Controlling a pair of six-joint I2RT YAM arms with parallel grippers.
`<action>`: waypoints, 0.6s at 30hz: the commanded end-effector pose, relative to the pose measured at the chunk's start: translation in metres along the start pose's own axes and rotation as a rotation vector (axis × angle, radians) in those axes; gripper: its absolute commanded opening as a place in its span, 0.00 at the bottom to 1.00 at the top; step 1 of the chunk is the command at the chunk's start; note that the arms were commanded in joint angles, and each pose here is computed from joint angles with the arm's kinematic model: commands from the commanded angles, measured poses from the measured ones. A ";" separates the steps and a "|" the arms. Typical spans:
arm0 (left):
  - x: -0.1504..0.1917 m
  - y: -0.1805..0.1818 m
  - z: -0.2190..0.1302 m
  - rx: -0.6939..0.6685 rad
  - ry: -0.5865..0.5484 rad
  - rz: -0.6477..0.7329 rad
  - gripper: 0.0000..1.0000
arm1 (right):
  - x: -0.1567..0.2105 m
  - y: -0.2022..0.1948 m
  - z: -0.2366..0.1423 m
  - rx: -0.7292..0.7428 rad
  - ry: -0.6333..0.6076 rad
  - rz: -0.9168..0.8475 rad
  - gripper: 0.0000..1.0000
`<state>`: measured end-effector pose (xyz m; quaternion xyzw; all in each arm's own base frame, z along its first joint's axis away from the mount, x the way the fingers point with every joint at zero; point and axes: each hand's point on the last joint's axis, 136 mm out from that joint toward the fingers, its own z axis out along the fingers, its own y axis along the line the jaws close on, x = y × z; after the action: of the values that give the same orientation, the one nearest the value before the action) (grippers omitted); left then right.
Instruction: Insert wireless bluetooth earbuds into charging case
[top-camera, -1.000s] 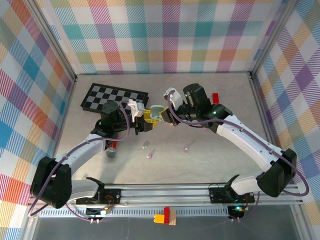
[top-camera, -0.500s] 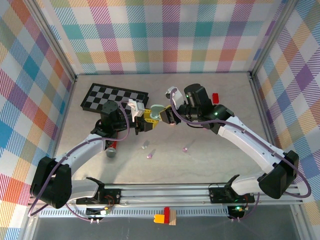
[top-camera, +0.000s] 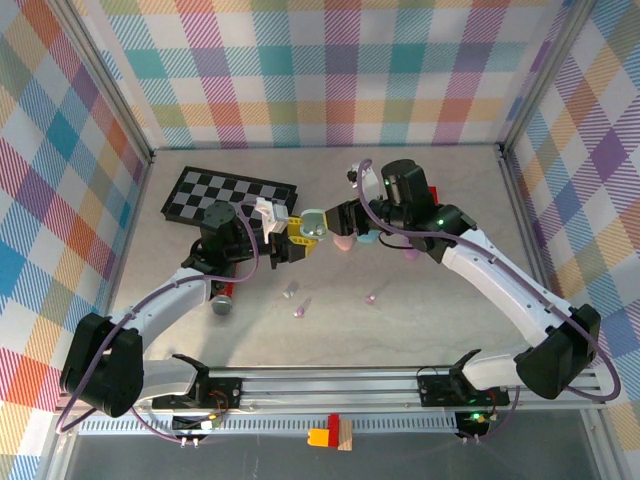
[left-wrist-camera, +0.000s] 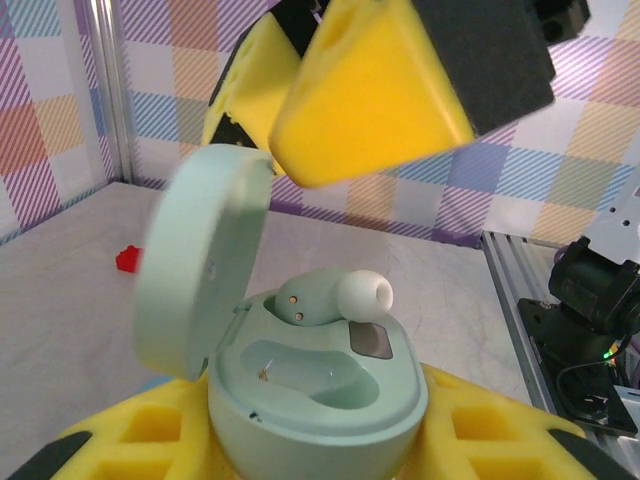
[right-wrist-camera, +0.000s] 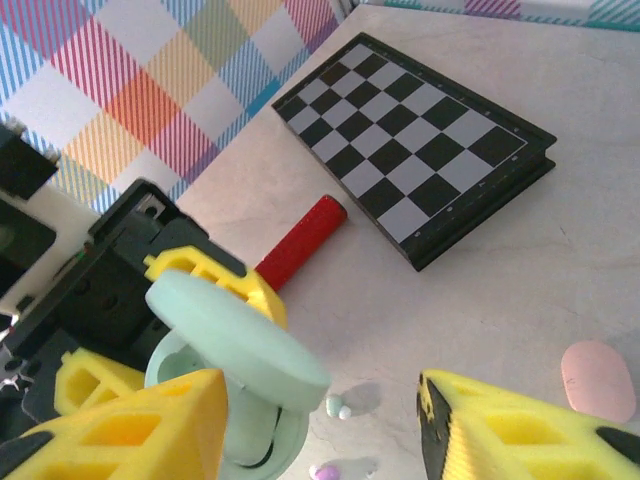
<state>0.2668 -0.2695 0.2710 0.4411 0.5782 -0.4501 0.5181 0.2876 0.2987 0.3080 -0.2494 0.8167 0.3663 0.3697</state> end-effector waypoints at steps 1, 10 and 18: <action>-0.024 -0.008 0.001 0.035 -0.055 0.065 0.36 | -0.001 0.014 -0.002 -0.068 0.000 0.021 0.52; -0.023 -0.006 0.002 0.032 -0.060 0.059 0.36 | 0.006 0.017 0.004 -0.103 0.045 0.031 0.46; -0.021 0.013 0.001 -0.078 -0.063 0.031 0.35 | 0.003 0.010 -0.004 -0.042 0.017 0.043 0.58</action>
<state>0.2753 -0.2680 0.2783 0.4215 0.5824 -0.4439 0.5349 0.2797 0.3052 0.3021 -0.2497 0.8190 0.3909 0.3376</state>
